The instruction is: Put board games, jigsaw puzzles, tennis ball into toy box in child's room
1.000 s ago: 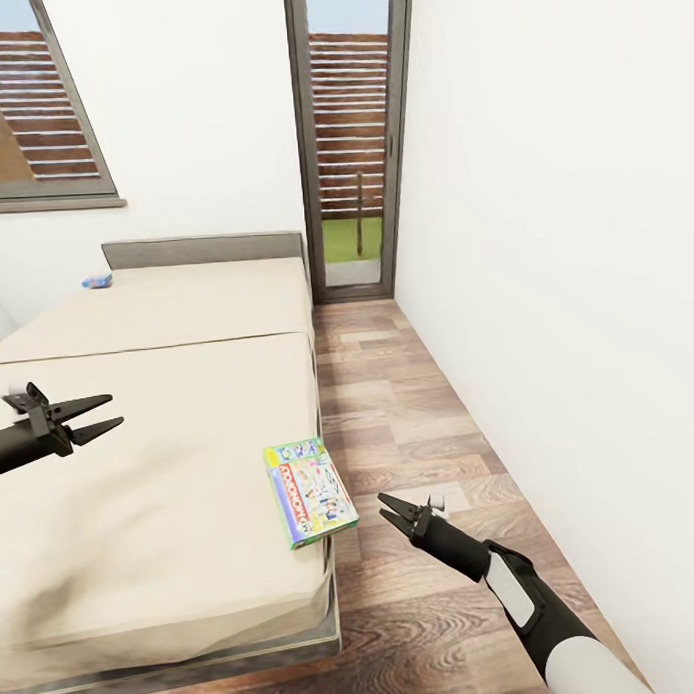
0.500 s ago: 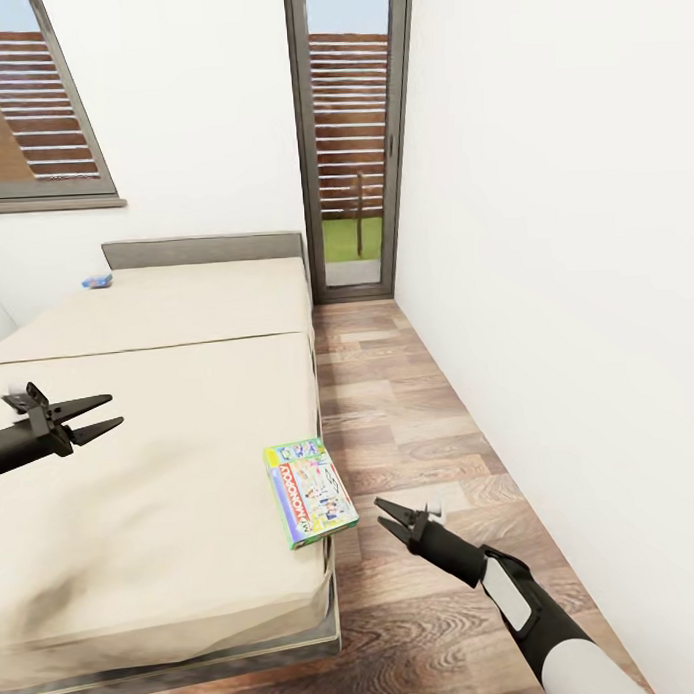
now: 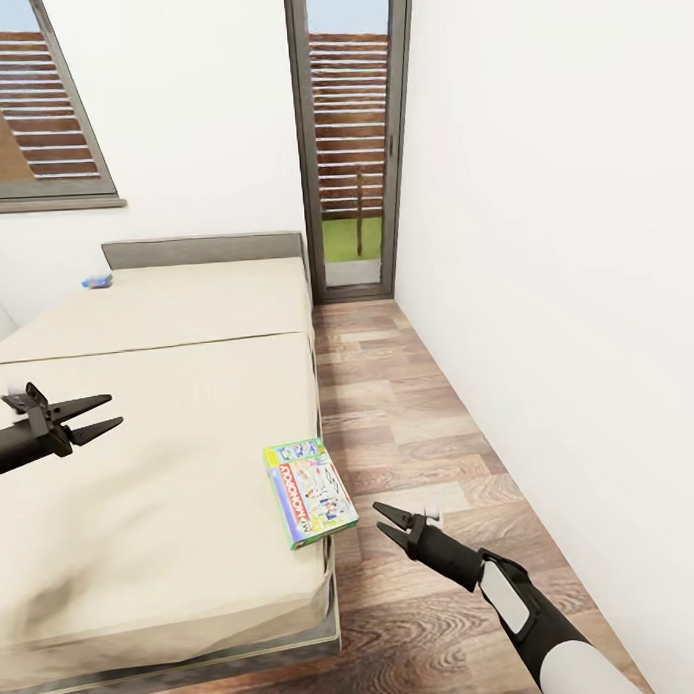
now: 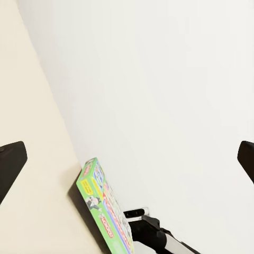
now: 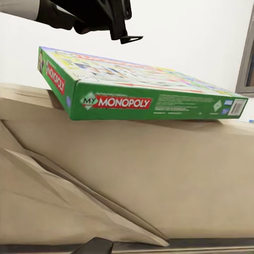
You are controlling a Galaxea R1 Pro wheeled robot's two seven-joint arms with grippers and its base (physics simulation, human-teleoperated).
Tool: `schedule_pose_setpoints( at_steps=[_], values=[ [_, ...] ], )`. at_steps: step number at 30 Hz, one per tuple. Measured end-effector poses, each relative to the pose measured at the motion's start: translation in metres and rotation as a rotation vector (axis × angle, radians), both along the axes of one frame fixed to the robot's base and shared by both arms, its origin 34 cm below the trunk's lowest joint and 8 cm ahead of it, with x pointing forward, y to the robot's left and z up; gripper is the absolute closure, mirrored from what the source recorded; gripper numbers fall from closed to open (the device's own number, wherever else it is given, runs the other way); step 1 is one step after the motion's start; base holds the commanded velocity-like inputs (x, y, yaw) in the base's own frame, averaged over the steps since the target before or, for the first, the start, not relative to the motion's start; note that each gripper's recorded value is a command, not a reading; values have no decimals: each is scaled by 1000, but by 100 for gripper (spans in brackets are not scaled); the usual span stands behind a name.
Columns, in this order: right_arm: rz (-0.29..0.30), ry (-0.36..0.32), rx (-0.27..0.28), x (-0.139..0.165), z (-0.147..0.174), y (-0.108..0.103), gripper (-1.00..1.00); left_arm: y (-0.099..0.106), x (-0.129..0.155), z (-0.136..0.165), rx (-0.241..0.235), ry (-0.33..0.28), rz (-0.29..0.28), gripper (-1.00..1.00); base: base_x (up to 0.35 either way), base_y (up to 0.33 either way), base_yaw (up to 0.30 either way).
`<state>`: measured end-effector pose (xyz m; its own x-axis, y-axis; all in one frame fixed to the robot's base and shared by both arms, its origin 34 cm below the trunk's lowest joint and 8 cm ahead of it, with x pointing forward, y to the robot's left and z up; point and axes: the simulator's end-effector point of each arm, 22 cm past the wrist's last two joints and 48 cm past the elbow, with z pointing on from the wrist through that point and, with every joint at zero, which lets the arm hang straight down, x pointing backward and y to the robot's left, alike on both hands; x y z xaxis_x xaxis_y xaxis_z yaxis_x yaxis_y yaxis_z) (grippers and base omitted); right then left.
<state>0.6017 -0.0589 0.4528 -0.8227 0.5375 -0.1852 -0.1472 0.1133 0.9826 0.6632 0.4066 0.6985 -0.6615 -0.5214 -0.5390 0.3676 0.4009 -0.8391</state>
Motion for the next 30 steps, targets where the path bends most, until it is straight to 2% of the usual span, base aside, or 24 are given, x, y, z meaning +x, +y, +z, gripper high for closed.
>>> schedule_pose_setpoints(
  at_steps=[30],
  values=[
    [4,-2,2,0,1,3,-100,-1,0,0,-1,0,-1,-100,0,0,0]
  ],
)
